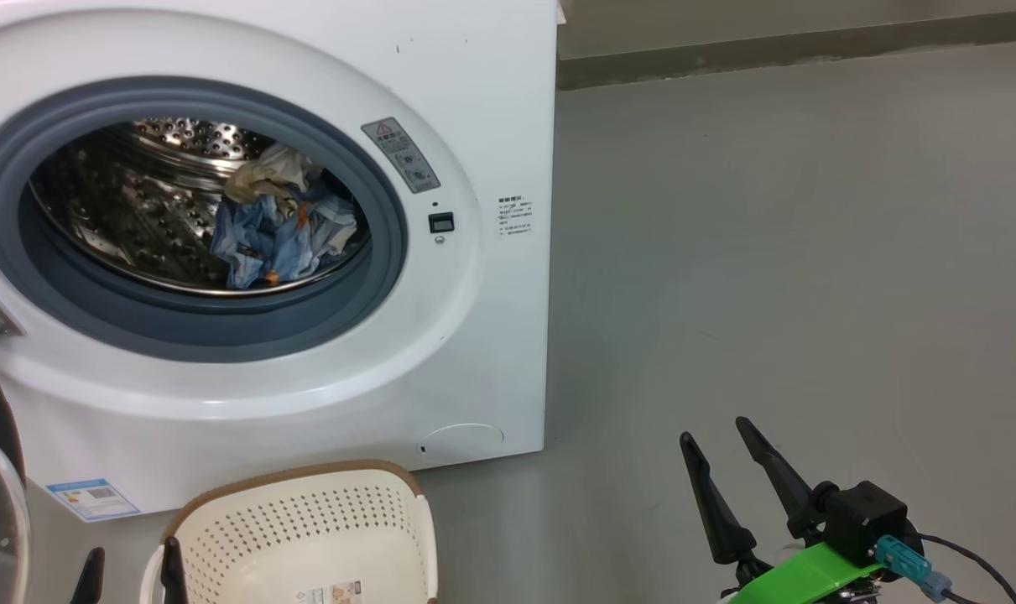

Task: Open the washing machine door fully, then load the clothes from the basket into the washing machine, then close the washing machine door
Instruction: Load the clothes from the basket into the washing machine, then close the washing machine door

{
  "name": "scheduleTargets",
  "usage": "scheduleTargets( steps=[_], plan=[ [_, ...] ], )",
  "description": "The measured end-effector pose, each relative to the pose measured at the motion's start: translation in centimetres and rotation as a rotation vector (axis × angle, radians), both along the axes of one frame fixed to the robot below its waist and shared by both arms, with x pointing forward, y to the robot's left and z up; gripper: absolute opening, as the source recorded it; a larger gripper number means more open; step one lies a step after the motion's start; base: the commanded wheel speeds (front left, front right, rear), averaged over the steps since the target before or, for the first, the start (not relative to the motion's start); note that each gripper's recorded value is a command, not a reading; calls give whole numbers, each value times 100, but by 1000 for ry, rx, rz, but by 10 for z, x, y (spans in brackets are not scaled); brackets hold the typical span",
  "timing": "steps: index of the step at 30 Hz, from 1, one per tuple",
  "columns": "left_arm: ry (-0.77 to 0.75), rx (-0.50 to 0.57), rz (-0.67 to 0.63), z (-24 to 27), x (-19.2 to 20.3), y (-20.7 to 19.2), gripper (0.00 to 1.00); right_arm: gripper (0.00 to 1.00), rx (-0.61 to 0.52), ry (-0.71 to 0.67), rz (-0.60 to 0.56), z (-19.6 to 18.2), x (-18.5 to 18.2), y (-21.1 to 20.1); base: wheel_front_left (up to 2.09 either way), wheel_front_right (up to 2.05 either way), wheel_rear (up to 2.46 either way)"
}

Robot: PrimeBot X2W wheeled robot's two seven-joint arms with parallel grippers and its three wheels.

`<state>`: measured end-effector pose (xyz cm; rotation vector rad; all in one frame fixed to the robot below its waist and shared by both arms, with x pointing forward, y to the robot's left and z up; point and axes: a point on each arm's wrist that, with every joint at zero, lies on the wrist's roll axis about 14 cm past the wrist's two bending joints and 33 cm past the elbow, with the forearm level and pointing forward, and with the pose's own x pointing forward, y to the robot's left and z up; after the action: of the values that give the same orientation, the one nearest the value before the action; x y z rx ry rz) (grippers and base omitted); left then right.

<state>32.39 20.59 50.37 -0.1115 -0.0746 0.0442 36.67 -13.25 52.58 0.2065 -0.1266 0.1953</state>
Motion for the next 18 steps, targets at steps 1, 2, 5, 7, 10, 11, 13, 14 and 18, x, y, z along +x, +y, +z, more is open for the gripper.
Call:
scheduleTargets(
  steps=[1, 2, 5, 7, 10, 11, 13, 14, 18],
  plan=[
    [1, -1, 0, 0, 0, 0, 100, 100, 0, 1, 0, 0, 0, 0, 0, 0, 0],
    [3, -2, 1, -1, 0, 0, 100, 100, 0, 2, -1, -1, 0, 0, 0, 0, 0],
    [5, -1, 6, -1, 0, 2, 100, 100, 0, 4, -1, -1, 1, 0, -17, 17, 0],
    [5, -6, 12, -2, 0, 4, 100, 100, 0, 5, -2, -2, 1, -1, -52, 52, 0],
    [11, -5, 15, -3, 1, 5, 100, 100, 2, 6, -4, -2, 1, -1, -86, 86, 0],
    [11, -5, 16, -3, 1, 6, 100, 100, 2, 6, -5, -2, 1, -1, -113, 113, 0],
    [11, -4, 22, -3, 1, 8, 100, 100, 2, 6, -6, -2, 1, -2, -127, 127, 0],
    [12, -3, 24, -3, 1, 9, 100, 100, 3, 7, -6, -2, 1, -2, -140, 140, 0],
    [15, -4, 20, -5, 1, 9, 100, 100, 10, 7, -9, -2, 2, -3, -174, 174, 0]
  ],
)
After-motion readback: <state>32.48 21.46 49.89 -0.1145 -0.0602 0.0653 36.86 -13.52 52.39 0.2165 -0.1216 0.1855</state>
